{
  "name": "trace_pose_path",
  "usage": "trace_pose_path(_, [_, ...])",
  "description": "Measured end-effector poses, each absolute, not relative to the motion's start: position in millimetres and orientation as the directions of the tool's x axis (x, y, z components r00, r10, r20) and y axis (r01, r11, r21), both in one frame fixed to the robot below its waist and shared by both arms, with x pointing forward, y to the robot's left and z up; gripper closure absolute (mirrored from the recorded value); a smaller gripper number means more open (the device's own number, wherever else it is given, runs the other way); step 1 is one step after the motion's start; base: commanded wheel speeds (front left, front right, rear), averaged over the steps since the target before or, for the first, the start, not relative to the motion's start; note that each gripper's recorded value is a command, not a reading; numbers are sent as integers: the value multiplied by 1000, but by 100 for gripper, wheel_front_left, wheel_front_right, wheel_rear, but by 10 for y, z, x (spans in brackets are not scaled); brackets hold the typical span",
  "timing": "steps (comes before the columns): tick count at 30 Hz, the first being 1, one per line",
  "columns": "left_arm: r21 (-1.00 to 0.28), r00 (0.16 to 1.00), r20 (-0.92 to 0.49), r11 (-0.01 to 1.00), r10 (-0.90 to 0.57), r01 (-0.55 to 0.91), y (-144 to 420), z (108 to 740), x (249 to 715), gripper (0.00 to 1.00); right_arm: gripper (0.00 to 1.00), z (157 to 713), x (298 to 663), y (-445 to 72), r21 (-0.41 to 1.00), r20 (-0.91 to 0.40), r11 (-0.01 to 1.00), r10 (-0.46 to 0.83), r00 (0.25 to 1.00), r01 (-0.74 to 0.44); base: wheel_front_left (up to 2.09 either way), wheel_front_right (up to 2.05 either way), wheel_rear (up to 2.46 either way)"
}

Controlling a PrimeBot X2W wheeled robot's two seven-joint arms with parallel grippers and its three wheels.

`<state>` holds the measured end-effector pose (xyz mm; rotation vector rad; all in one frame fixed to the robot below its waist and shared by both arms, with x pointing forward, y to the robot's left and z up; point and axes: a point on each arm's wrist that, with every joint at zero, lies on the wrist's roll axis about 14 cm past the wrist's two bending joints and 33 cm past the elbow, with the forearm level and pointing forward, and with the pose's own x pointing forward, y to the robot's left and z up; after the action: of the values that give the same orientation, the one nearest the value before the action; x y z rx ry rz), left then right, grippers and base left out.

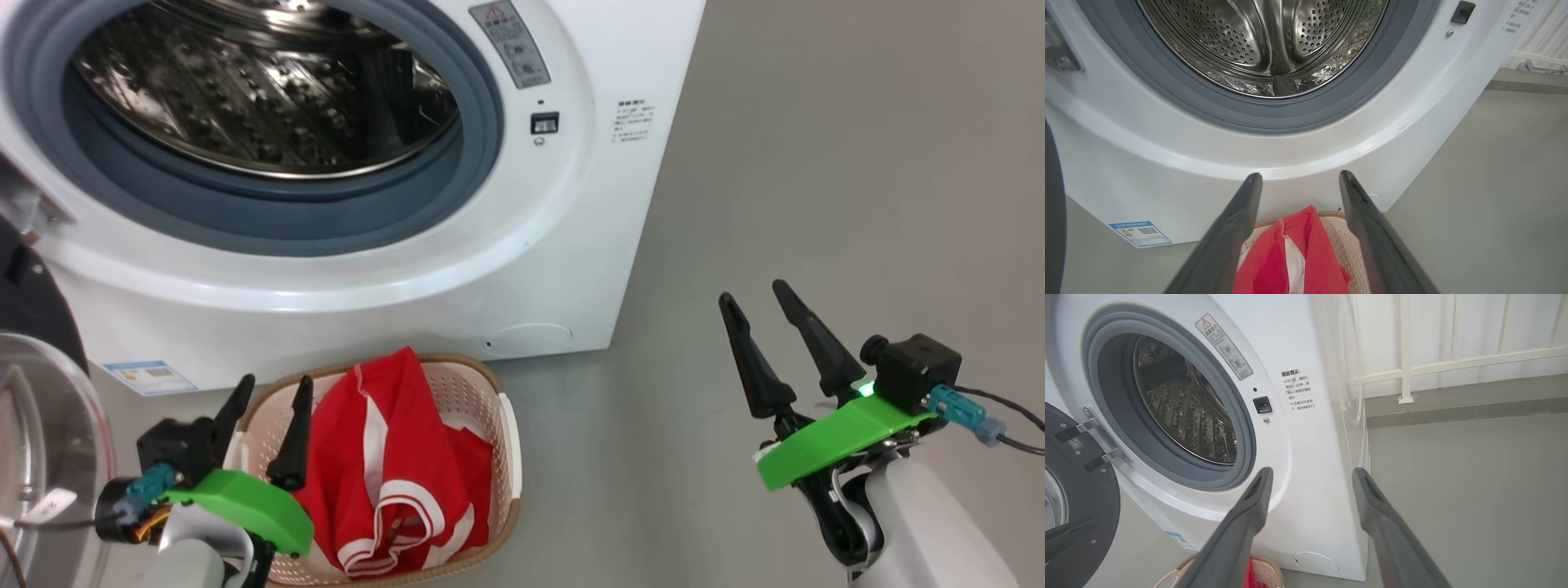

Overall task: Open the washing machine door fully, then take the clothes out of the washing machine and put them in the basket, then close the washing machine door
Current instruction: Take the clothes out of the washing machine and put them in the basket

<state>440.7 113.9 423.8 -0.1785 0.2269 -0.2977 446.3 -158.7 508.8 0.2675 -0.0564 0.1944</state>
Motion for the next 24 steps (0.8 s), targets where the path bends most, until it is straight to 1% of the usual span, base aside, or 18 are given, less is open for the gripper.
trace_pose_path(8, [-201,959,-93,948,-268,246,1237,4569,4301,0,0,5103,4359,-1526,260,82,942,199,977,-213,0,0,0])
trace_pose_path(12, [-199,975,-28,957,-221,212,1352,4780,4221,0,0,5196,4345,-1492,261,105,938,208,973,-228,0,0,0])
trace_pose_path(24, [-197,984,86,966,-154,168,1504,5153,4013,0,0,5290,4256,-1512,251,128,939,207,970,-234,0,0,0])
